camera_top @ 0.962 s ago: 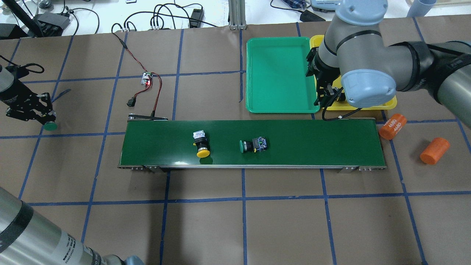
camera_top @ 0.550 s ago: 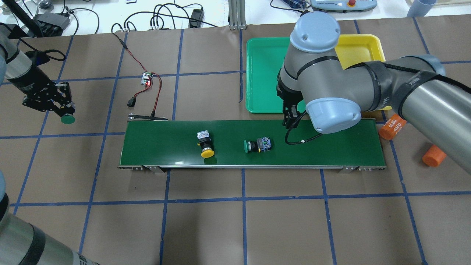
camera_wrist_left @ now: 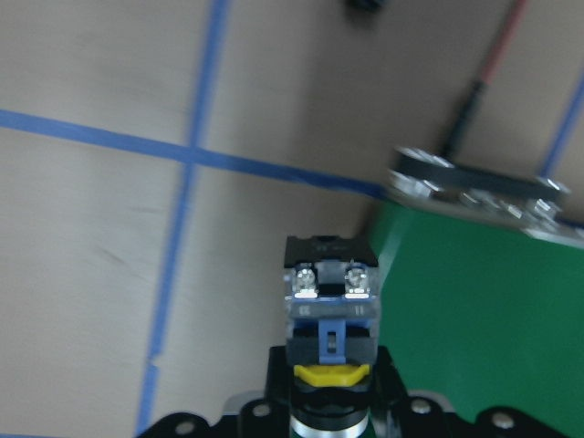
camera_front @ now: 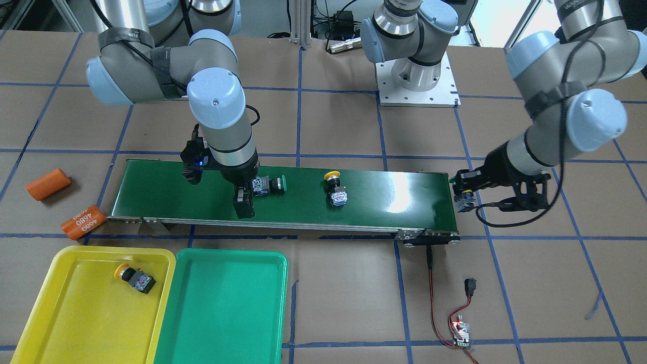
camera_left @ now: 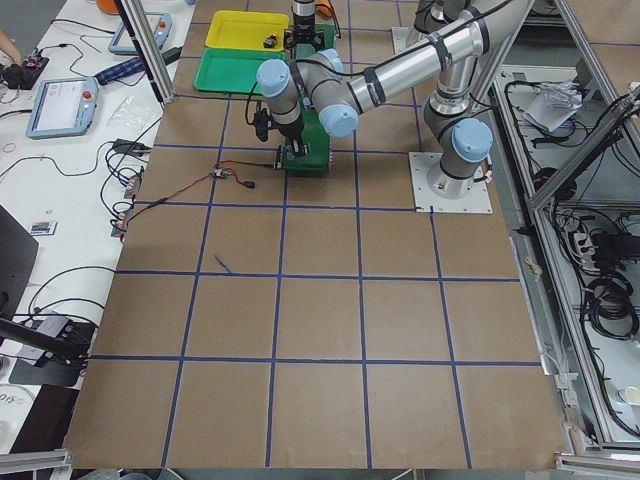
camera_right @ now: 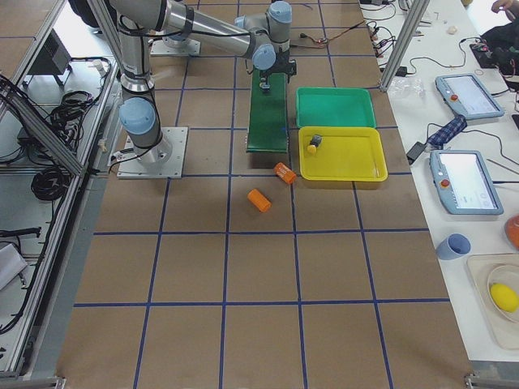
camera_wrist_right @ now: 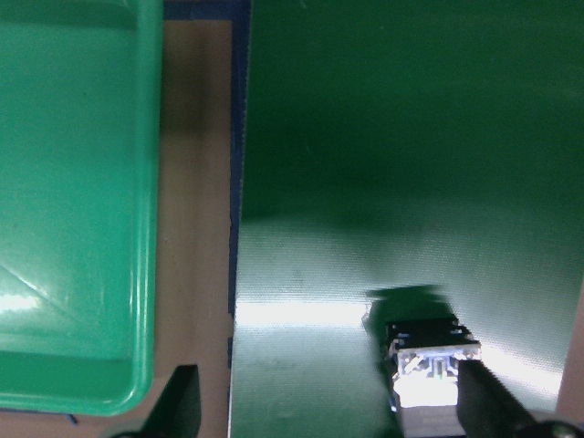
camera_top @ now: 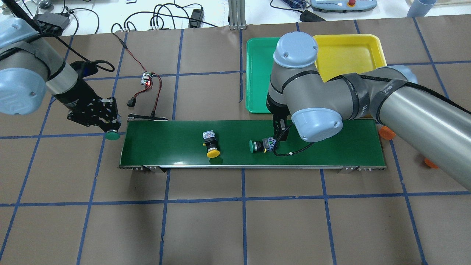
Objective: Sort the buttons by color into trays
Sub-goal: 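Grasp another button with left gripper while right gripper lowers to a conveyor button, then place the button on the conveyor with left gripper while right gripper grasps green-capped button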
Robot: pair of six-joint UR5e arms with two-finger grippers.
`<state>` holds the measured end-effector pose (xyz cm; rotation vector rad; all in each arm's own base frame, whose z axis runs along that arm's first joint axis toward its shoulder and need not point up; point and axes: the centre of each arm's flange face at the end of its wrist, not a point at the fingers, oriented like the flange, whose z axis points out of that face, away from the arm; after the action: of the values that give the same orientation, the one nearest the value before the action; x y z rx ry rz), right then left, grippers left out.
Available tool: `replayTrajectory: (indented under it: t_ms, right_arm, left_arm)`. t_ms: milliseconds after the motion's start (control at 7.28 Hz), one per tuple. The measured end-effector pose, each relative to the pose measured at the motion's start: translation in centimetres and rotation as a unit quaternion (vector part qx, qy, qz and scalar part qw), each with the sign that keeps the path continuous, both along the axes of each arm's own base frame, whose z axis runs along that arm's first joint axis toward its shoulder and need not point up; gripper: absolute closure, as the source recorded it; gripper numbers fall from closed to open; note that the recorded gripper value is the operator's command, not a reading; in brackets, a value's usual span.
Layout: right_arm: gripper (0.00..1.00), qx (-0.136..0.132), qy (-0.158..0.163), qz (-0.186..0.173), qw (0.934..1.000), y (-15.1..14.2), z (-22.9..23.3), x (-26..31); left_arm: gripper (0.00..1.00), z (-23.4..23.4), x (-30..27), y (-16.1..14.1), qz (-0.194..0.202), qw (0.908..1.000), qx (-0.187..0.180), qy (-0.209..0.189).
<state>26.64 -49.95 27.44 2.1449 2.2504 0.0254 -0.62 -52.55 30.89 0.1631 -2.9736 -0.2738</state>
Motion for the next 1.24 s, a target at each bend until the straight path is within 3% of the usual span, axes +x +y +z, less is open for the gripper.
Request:
replayTrajectory:
  t_ms: [137,412,550,687,824,1237]
  right_arm:
    - [0.00,0.009,0.002,0.000,1.0000,0.5,-0.9,0.0]
    - [0.00,0.025,0.007,0.001,0.9997,1.5,-2.3,-0.3]
    - [0.26,0.030,0.010,0.004,0.9995,1.8,-2.7,-0.3]
    - [0.60,0.032,0.012,0.005,0.9994,1.9,-3.0,-0.4]
    - [1.00,0.033,0.012,0.007,0.9994,2.0,-3.1,-0.4]
    - [1.00,0.027,0.006,0.017,0.9995,1.5,-2.6,-0.7]
  left_arm:
    - [1.00,-0.3,-3.4,0.7,-0.028,0.9996,0.002,0.001]
    - [0.97,-1.6,-6.3,1.4,-0.044,0.9989,0.017,0.000]
    - [0.81,-2.2,-6.8,1.7,-0.044,0.9988,0.023,-0.001]
    - [0.37,-3.0,-7.0,2.1,-0.042,0.9989,0.023,-0.002]
    - [0.00,-4.1,-7.1,2.2,-0.041,0.9990,0.014,-0.004]
    - [0.00,-4.9,-7.9,2.1,-0.044,0.9977,-0.050,-0.014]
